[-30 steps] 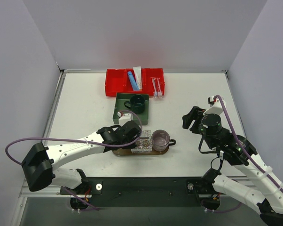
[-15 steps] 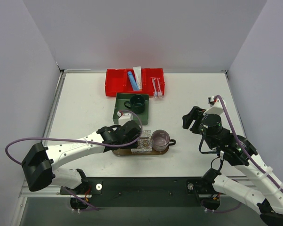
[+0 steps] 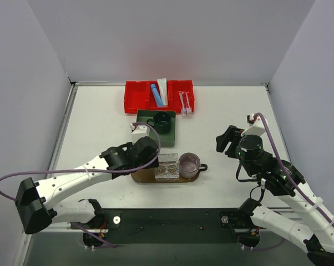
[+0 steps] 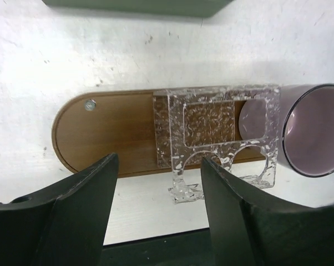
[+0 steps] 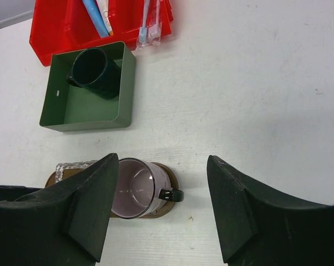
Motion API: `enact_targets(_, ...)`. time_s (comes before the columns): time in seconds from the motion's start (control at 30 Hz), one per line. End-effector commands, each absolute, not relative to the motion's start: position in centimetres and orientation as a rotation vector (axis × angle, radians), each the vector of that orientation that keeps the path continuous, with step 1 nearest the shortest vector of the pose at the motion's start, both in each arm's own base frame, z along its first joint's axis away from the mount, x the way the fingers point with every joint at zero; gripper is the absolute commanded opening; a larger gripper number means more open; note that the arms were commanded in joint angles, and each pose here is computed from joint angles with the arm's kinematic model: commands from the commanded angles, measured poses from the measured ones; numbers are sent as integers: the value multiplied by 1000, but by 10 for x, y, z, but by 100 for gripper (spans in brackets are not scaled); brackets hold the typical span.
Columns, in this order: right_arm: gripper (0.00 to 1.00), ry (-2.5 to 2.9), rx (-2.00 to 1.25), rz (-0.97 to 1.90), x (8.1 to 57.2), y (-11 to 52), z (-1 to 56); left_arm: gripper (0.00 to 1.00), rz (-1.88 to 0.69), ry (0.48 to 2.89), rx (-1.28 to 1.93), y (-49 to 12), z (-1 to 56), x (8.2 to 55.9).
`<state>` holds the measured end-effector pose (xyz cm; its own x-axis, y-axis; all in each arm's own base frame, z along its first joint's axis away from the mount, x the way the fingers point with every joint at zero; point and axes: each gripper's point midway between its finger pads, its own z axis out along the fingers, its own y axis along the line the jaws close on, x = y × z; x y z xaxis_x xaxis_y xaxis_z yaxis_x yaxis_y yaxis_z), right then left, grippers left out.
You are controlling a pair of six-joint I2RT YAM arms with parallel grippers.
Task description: Prepare toiletry sets of a toothbrush and toothpaste on the tray
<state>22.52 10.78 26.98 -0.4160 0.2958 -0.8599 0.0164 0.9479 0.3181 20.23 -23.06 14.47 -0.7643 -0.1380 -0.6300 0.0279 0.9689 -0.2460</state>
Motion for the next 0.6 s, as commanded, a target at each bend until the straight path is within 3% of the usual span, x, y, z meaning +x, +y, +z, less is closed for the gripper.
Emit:
enact_targets(0.0,60,1976,229,300,224,103,273,72,-350,2303,-49,-211,193,227)
enact_targets(0.13,60,1981,225,312,223,105,274,76,-437,2233,83,-197,219,258)
enact_targets(0.33,60,1998,226,336,222,110,273,82,-317,2160,323,-202,256,316)
enact_targets(0.57,60,2002,248,365,219,110,278,83,-277,2255,441,-224,227,391)
